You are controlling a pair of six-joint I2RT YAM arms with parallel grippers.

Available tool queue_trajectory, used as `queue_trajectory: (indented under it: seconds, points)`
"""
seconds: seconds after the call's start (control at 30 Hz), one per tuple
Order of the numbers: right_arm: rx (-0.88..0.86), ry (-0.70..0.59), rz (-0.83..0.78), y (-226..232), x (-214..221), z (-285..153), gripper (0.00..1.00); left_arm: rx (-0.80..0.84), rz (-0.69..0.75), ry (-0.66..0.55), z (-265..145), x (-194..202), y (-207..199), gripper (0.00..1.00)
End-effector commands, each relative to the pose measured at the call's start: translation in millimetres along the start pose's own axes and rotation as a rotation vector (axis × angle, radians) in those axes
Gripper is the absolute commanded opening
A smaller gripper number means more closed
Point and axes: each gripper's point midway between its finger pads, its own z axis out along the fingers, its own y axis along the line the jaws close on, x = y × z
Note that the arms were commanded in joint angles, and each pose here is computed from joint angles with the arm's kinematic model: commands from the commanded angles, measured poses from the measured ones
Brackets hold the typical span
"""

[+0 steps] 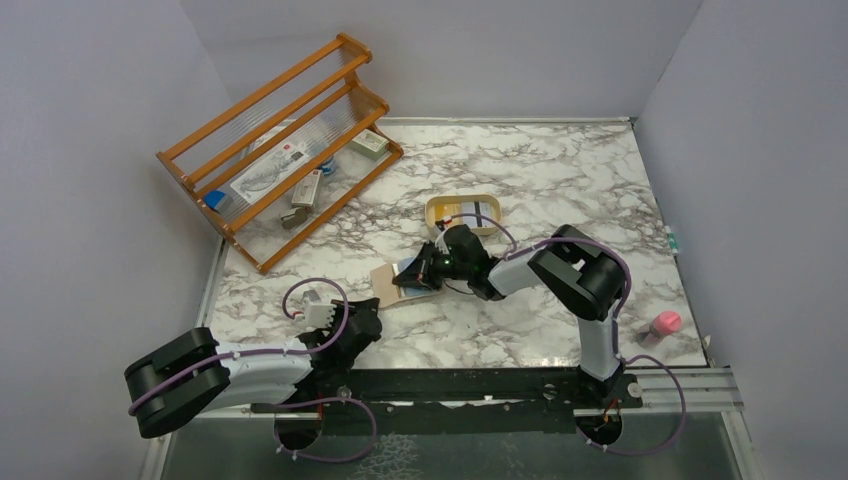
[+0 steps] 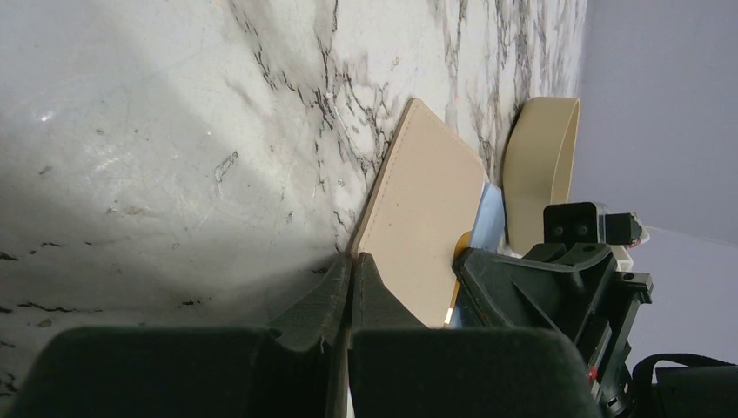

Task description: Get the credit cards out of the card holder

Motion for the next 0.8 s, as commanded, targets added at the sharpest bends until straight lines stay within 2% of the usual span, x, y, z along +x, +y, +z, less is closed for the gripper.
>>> queue_trajectory:
  seconds: [0.0, 0.37, 0.77]
  points:
    - [-0.082, -0.076, -0.015, 21, -18, -6, 0.01, -0.158, 0.162, 0.029, -5, -8, 64, 0.0]
    - [-0.004, -0.126, -0.012, -9, -42, -35, 0.01, -0.159, 0.166, 0.03, -5, -8, 64, 0.0]
    - [0.039, -0.082, -0.032, -23, -35, -39, 0.01, -0.161, 0.17, 0.025, -4, -8, 64, 0.0]
